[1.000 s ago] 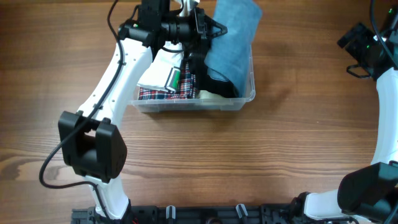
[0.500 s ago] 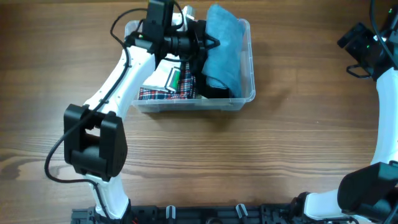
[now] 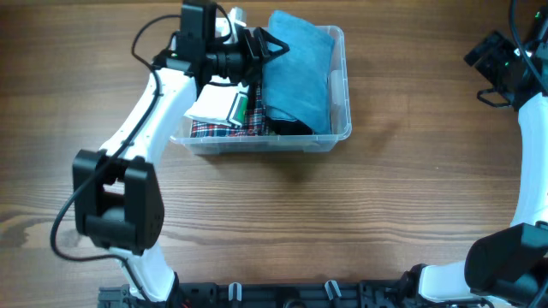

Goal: Pack container
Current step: 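Carry the blue denim cloth over the box and lower it onto the black cloth, then release and press the blue cloth flat into the box with the left gripper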

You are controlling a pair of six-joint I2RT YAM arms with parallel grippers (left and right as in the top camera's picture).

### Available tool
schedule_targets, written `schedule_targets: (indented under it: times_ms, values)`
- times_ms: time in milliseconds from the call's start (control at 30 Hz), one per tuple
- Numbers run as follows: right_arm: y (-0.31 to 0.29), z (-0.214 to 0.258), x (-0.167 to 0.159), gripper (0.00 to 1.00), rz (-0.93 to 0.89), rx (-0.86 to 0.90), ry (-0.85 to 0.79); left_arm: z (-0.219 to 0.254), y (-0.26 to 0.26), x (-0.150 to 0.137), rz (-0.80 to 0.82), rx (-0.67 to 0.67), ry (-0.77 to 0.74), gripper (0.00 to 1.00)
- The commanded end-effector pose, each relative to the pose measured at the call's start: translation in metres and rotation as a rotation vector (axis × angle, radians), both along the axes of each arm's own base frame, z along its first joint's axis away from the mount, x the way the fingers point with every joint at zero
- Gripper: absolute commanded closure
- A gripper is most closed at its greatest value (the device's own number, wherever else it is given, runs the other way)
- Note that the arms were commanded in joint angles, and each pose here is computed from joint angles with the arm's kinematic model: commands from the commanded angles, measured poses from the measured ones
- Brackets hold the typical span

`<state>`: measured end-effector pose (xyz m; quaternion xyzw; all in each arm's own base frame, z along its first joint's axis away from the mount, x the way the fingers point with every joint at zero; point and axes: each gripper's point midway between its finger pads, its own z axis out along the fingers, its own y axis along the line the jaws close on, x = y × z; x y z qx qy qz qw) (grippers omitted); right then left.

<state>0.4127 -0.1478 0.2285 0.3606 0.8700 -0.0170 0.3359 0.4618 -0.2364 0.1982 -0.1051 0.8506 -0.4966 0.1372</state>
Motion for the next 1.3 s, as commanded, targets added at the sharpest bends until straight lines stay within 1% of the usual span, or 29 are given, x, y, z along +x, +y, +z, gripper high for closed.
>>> schedule_targets:
  times_ms: [0,33,67,133,233,300,333,367,400,467,500,633,733,833,900,967,1033,1100,1167,1233,1267]
  values:
    - [-0.003,-0.004,-0.001,0.00,-0.010,-0.007,0.013,0.043,0.021,-0.004,0.027,0.098,-0.191,0.25]
    - [-0.003,-0.004,-0.001,0.00,-0.010,-0.007,0.014,0.043,0.028,-0.005,0.037,0.151,-0.219,0.25]
    - [-0.003,-0.004,-0.001,0.00,-0.010,-0.007,0.014,0.041,0.037,-0.006,0.055,0.234,-0.244,0.25]
    - [-0.003,-0.004,-0.001,0.00,-0.010,-0.007,0.013,0.033,0.037,-0.009,0.039,0.384,-0.319,0.26]
    - [-0.003,-0.004,-0.001,0.00,-0.010,-0.007,0.014,0.022,0.023,-0.009,0.037,0.627,-0.435,0.25]
    - [-0.003,-0.004,-0.001,0.00,-0.010,-0.007,0.014,0.025,0.007,-0.007,0.044,0.777,-0.551,0.25]
    - [-0.003,-0.004,-0.001,0.00,-0.010,-0.007,0.013,0.026,-0.004,-0.005,0.040,0.825,-0.608,0.25]
    - [-0.003,-0.004,-0.001,0.00,-0.010,-0.007,0.014,0.024,-0.014,-0.003,0.033,0.862,-0.650,0.25]
    - [-0.003,-0.004,-0.001,0.00,-0.010,-0.007,0.013,0.011,-0.019,0.005,0.053,0.966,-0.687,0.27]
    - [-0.003,-0.004,-0.001,0.00,-0.010,-0.007,0.014,-0.008,-0.015,0.014,0.065,1.047,-0.679,0.27]
    - [-0.003,-0.004,-0.001,0.00,-0.010,-0.007,0.013,-0.027,-0.011,0.019,0.065,1.090,-0.651,0.27]
    - [-0.003,-0.004,-0.001,0.00,-0.010,-0.007,0.014,-0.086,-0.005,0.026,0.007,1.145,-0.562,0.27]
    - [-0.003,-0.004,-0.001,0.00,-0.010,-0.007,0.014,-0.138,-0.016,0.015,-0.074,1.123,-0.463,0.27]
    - [-0.003,-0.004,-0.001,0.00,-0.010,-0.007,0.013,-0.167,-0.019,0.004,-0.115,1.098,-0.383,0.27]
    - [-0.003,-0.004,-0.001,0.00,-0.010,-0.007,0.014,-0.174,-0.021,-0.003,-0.144,1.084,-0.359,0.26]
    - [-0.003,-0.004,-0.001,0.00,-0.010,-0.007,0.014,-0.176,-0.027,-0.009,-0.143,1.055,-0.330,0.25]
    - [-0.003,-0.004,-0.001,0.00,-0.010,-0.007,0.014,-0.169,-0.028,-0.011,-0.121,1.040,-0.317,0.23]
    - [-0.003,-0.004,-0.001,0.00,-0.010,-0.007,0.013,-0.133,-0.031,-0.011,-0.086,0.993,-0.308,0.23]
    - [-0.003,-0.004,-0.001,0.00,-0.010,-0.007,0.013,-0.100,-0.039,-0.015,-0.075,0.919,-0.301,0.23]
    - [-0.003,-0.004,-0.001,0.00,-0.010,-0.007,0.014,-0.065,-0.045,-0.026,-0.042,0.819,-0.255,0.22]
    - [-0.003,-0.004,-0.001,0.00,-0.010,-0.007,0.013,-0.059,-0.046,-0.030,-0.046,0.802,-0.249,0.22]
